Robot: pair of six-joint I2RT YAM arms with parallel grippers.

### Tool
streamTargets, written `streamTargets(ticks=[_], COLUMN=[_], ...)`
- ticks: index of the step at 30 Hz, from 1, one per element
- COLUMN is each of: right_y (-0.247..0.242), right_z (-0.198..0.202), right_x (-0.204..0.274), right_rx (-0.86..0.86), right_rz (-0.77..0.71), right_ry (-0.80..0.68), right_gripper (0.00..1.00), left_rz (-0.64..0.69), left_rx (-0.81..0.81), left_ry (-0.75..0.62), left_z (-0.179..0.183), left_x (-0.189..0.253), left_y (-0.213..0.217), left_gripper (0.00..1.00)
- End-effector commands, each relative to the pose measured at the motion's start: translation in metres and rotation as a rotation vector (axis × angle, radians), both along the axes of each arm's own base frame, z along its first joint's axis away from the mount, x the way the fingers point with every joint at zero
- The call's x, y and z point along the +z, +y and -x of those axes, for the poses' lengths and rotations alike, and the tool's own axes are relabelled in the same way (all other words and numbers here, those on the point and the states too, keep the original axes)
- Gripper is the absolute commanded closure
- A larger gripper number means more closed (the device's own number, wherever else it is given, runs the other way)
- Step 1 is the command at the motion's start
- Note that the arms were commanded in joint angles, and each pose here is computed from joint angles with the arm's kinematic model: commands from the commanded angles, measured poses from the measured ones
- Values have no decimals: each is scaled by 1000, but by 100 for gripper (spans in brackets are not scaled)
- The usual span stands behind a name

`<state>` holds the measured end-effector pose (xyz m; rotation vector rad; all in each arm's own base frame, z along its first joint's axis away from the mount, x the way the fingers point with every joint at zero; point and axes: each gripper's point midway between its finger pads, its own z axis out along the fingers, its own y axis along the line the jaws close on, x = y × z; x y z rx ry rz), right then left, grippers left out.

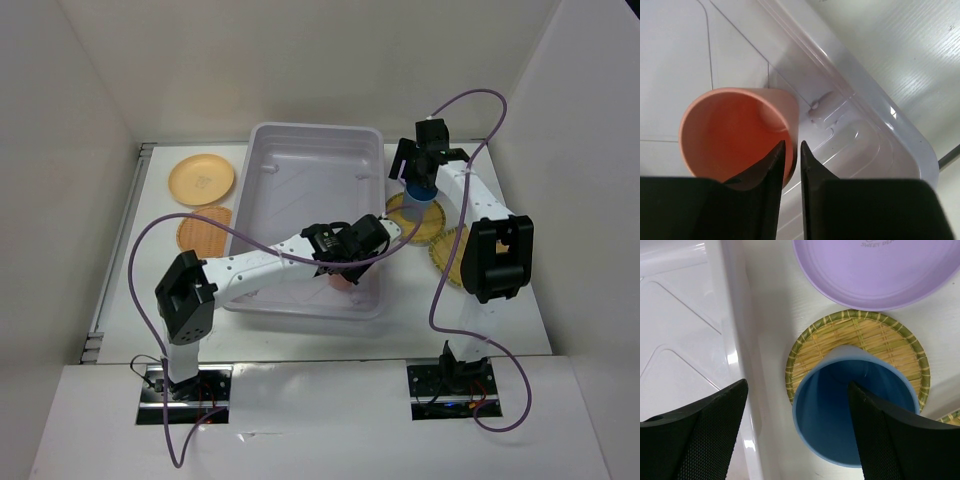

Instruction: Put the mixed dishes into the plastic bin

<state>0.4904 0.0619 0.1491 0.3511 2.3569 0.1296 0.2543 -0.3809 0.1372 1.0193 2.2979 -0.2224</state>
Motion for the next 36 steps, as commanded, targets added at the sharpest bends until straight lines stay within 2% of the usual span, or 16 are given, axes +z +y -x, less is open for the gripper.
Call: streamTargets(ticks=[1, 2, 6, 7, 9, 10, 13, 14, 18, 19, 21, 22, 23, 28, 35, 36], right_y=[1, 1, 1, 1, 1, 1, 1, 0, 0, 0, 0, -2, -2, -11, -4, -1], right_z=[-14, -13, -12, -13, -15, -15, -15, -17, -16, -16, -16, -16, -17, -18, -11, -8], right_x=[20, 16, 16, 12, 13, 13, 8, 10, 1, 1, -4, -4, -8, 0, 77, 87], right_rx=[4, 4, 4, 4, -3, -3, -3, -9, -9, -9, -9, -16, -16, -50, -64, -52], right_rz=[2, 3, 3, 4, -4, -4, -3, 3, 5, 5, 7, 13, 14, 55, 150, 167], right_ry=[-63, -54, -54, -45, -54, -54, -45, -54, -35, -35, -26, -27, -18, 5, -113, -129], right_gripper=[16, 17, 19, 21, 23, 24, 31, 32, 47, 61, 74, 92, 99, 100, 100, 100], left_rz=[41, 52, 76, 56, 89, 114, 214, 264, 367, 402, 420, 415, 410, 444, 459, 437], left_rx=[-15, -15, 0, 10, 26, 42, 96, 114, 227, 258, 373, 443, 498, 705, 838, 891], left_ry=[-36, -42, -77, -81, -121, -137, -220, -262, -401, -439, -525, -576, -594, -583, -497, -493], left_z=[-6, -5, -10, -10, -16, -17, -24, -27, -36, -36, -45, -48, -54, -84, -120, -130], left_x=[11, 16, 35, 38, 63, 78, 131, 159, 225, 244, 263, 269, 269, 255, 214, 205], left_y=[-10, -9, -9, -4, -6, -5, -1, 2, 27, 38, 60, 78, 91, 156, 215, 240], left_gripper=[74, 64, 47, 32, 19, 9, 0, 0, 0, 0, 0, 0, 0, 0, 0, 0])
